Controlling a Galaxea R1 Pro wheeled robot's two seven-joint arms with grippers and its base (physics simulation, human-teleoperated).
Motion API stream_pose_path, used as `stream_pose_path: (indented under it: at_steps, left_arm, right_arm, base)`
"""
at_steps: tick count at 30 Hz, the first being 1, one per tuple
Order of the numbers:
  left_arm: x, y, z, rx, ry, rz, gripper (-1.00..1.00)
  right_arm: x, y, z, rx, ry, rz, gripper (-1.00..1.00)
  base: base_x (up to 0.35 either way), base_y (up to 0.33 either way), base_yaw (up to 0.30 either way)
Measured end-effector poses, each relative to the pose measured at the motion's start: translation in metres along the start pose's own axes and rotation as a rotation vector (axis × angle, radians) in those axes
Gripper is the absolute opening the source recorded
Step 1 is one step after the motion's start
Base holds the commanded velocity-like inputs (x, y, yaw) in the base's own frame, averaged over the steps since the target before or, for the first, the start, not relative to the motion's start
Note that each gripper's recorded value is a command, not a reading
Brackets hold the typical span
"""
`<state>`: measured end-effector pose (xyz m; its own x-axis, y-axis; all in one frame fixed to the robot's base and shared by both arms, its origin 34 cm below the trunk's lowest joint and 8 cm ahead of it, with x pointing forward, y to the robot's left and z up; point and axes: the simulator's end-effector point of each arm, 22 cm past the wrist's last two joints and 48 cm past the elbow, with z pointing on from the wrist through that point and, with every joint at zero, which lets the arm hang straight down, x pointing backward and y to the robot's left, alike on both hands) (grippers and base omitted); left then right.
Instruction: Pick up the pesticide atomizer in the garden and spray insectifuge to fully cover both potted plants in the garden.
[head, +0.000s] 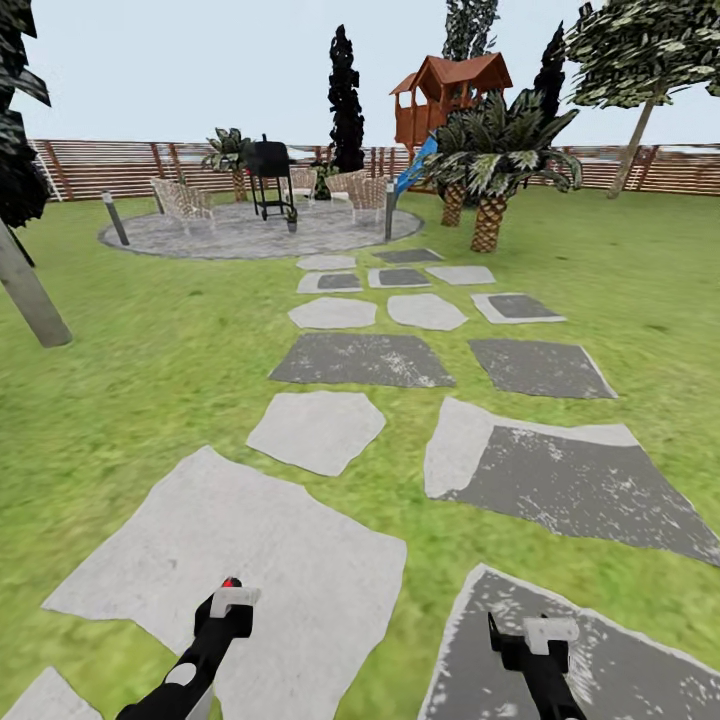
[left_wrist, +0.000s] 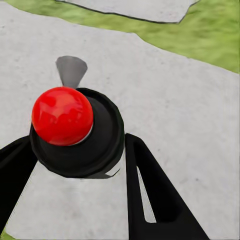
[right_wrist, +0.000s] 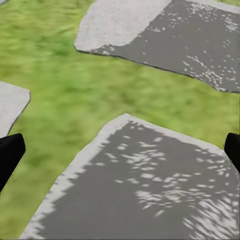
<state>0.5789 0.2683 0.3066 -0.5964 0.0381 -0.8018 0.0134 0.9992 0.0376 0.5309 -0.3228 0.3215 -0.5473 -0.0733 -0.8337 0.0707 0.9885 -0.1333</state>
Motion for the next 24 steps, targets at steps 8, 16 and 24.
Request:
stream_pose_path:
  at_steps: [8,16,24]
  left_arm:
    - [0.0000,0.0004,0.0000,0.000,0.000,0.000,-1.00]
    - [0.0000,0.0007,0.0000,-0.001,0.000,0.001,-1.00]
    - [0.0000,0.0007,0.0000,0.000,0.000,0.001,-1.00]
  right_arm:
    - [0.0003,0.0002,-0.0001,0.000,0.001,0.000,1.00]
    - [0.0002,0.0001,-0.0001,0.000,0.000,0.000,1.00]
    - [0.0001,0.0004,0.0000,0.000,0.000,0.000,1.00]
  base:
    - [0.339,0.000,0.000]
    - [0.339,0.000,0.000]
    - [0.339,0.000,0.000]
